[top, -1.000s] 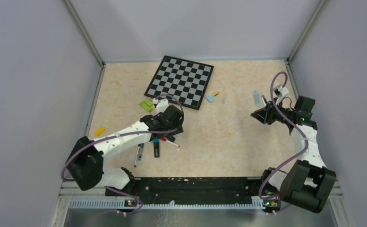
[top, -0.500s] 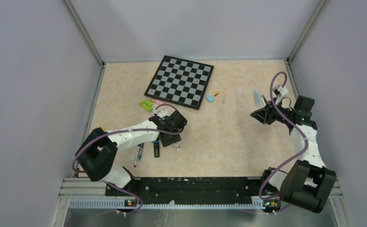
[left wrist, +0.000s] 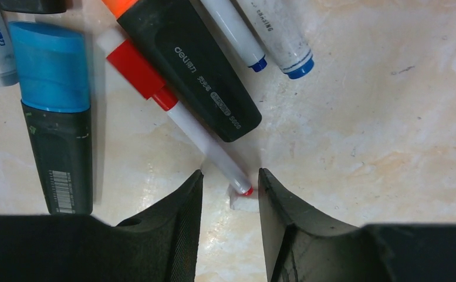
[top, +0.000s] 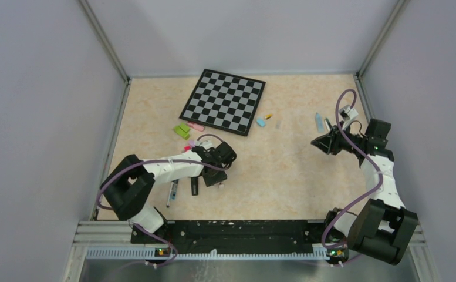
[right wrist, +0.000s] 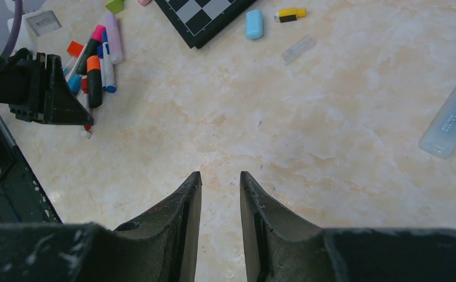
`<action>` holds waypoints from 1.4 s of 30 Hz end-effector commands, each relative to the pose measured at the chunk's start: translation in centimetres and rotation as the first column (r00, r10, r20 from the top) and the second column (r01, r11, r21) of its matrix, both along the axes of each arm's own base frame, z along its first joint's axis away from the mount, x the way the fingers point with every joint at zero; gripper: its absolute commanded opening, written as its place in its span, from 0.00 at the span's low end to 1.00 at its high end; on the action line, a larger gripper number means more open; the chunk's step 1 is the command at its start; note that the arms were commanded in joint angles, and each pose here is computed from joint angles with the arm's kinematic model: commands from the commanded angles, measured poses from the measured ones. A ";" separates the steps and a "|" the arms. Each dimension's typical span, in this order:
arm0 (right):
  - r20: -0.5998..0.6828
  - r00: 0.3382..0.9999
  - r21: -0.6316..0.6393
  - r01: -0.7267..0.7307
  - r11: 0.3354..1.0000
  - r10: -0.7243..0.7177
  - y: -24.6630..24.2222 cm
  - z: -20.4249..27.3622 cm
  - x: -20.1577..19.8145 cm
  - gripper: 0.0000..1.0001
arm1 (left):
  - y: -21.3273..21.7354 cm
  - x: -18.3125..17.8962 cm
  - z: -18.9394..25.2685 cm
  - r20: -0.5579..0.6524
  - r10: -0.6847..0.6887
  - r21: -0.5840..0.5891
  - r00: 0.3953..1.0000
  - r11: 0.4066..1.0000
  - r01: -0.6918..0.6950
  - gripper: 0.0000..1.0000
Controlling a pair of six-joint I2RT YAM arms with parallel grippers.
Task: Open the pen caps
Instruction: Pick up the pen from the center of the board.
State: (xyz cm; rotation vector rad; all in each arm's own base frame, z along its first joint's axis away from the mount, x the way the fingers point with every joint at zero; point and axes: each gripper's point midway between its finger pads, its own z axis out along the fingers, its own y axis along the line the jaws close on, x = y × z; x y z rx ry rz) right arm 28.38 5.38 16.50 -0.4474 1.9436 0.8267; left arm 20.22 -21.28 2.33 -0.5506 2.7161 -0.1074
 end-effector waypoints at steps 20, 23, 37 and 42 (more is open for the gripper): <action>0.100 0.994 -0.034 -0.032 0.999 0.035 0.3 2.7 0.6 0.30 | 1.5 -0.7 -0.9 -0.029 0.040 0.080 0.999 0.996 -0.037 0.09; 0.100 0.994 -0.034 -0.031 0.999 0.035 0.3 2.7 0.6 0.29 | 1.6 -0.7 0.1 -0.001 0.041 0.066 0.999 0.997 -0.040 0.06; 0.091 0.992 0.005 -0.087 0.996 0.086 1.3 2.4 0.0 0.29 | -2.6 0.7 6.8 0.234 -0.223 -0.129 0.946 0.958 0.258 0.00; 0.081 0.967 0.113 -0.248 0.962 0.240 5.1 2.6 -1.7 0.30 | -9.4 1.4 14.0 0.648 -0.363 -0.282 0.670 0.703 0.653 0.00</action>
